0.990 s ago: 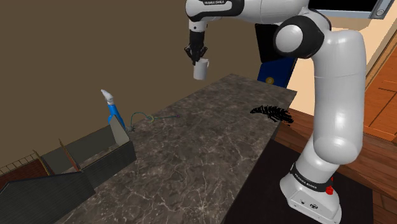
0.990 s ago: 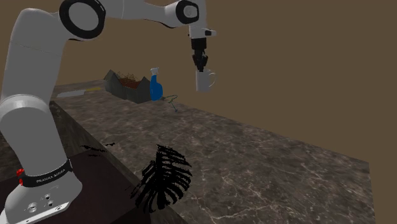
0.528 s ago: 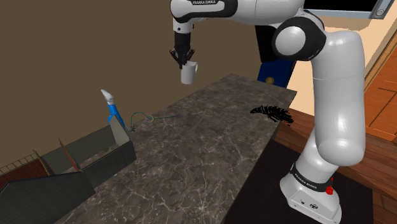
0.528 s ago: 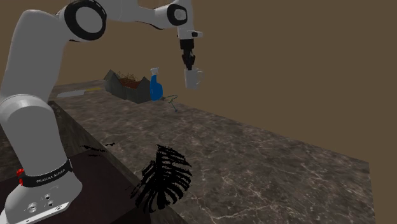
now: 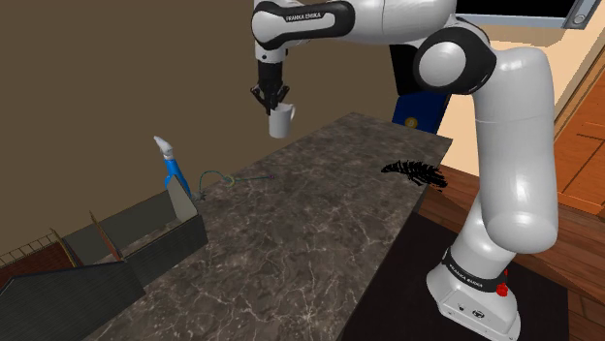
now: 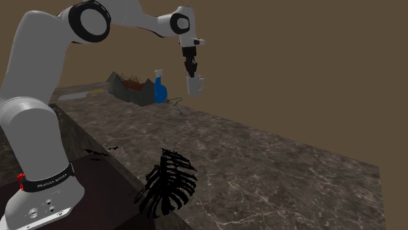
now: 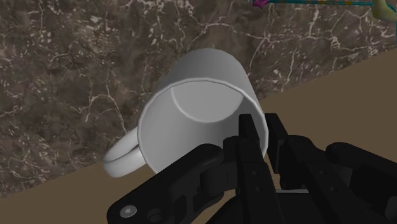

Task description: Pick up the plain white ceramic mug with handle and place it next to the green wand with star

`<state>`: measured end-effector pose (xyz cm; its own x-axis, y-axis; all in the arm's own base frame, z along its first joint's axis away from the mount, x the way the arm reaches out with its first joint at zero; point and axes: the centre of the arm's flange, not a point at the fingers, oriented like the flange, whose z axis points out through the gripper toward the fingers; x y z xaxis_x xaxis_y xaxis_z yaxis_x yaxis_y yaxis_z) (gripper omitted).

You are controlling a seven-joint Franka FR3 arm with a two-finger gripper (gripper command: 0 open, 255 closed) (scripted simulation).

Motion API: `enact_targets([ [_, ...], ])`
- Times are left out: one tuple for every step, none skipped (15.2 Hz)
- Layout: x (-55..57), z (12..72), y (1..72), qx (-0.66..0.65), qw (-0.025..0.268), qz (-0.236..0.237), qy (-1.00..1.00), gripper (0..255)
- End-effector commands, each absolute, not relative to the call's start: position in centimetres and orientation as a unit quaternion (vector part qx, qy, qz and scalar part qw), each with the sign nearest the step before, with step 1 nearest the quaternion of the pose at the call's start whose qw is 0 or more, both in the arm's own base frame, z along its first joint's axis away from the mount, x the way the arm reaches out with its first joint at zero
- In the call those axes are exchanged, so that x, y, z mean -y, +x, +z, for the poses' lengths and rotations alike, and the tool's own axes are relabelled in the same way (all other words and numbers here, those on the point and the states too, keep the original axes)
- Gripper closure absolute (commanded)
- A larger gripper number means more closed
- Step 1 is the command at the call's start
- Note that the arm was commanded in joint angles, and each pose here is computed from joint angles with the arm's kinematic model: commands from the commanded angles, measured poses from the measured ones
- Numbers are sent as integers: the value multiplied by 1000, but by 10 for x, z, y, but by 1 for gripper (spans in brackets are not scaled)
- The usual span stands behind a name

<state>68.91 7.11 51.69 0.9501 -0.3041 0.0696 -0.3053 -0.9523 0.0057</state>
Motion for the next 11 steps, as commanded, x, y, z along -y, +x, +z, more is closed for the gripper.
enact_targets([
  [-72,507,689,154,8,34,987,255],
  [-72,502,689,154,8,34,987,255],
  [-72,496,689,154,8,34,987,255],
  [-72,491,689,154,8,34,987,255],
  [-72,486,689,154,8,34,987,255],
  [-72,481,689,154,8,34,987,255],
  [-72,475,689,154,8,34,987,255],
  [-72,470,689,154,8,34,987,255],
  [-72,465,689,154,8,34,987,255],
  [-72,459,689,154,8,34,987,255],
  [-72,454,689,154,8,34,987,255],
])
